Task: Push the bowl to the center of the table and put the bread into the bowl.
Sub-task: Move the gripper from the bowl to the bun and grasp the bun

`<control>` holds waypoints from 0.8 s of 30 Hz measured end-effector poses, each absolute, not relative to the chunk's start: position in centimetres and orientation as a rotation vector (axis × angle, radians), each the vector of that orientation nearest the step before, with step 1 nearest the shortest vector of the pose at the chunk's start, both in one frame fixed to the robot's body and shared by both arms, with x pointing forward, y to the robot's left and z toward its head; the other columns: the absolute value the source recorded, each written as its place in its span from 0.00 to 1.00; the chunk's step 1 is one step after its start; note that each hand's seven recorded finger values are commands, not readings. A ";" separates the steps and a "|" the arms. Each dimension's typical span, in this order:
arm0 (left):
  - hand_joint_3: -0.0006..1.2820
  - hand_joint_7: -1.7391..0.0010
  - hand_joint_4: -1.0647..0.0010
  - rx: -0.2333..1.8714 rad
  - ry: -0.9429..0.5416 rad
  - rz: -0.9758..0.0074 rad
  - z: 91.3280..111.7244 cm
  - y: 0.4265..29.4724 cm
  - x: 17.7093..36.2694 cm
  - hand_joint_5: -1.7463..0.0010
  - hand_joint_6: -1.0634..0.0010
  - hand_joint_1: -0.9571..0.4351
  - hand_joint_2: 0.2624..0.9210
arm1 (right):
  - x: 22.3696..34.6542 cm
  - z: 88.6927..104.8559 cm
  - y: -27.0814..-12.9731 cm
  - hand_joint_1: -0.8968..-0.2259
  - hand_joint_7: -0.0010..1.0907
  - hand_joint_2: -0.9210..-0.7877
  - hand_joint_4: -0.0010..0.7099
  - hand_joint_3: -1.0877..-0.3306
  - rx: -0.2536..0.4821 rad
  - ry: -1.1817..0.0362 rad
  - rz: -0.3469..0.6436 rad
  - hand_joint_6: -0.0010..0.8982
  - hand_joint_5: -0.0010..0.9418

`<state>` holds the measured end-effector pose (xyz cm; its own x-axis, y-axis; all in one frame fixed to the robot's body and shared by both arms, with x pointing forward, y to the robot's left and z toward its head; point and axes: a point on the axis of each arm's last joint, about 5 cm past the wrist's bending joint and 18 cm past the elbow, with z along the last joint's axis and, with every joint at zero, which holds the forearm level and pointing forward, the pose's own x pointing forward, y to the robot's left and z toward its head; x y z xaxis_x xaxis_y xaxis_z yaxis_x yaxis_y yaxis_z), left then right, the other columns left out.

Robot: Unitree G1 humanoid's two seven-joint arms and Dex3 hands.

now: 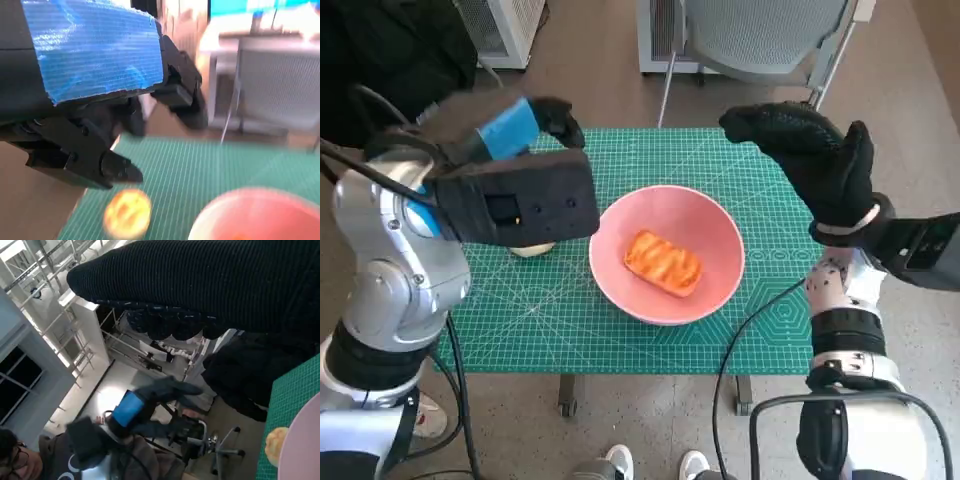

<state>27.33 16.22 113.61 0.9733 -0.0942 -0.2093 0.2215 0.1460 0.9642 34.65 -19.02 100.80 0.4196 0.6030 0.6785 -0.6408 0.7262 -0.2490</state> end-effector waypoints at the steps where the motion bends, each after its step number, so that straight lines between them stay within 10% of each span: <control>1: 0.03 0.99 0.99 1.412 0.120 -0.226 113.4 16.3 27.4 0.99 0.88 0.30 0.62 | 34.6 100.8 -19.0 0.27 0.00 0.00 0.27 0.38 0.051 -0.829 0.780 0.29 0.00; 24: 0.01 1.00 1.00 1.442 0.322 -0.167 107.5 17.9 29.2 1.00 0.89 0.45 0.61 | 34.7 100.5 -19.0 0.29 0.00 0.00 0.28 0.39 0.059 -0.813 0.779 0.29 0.00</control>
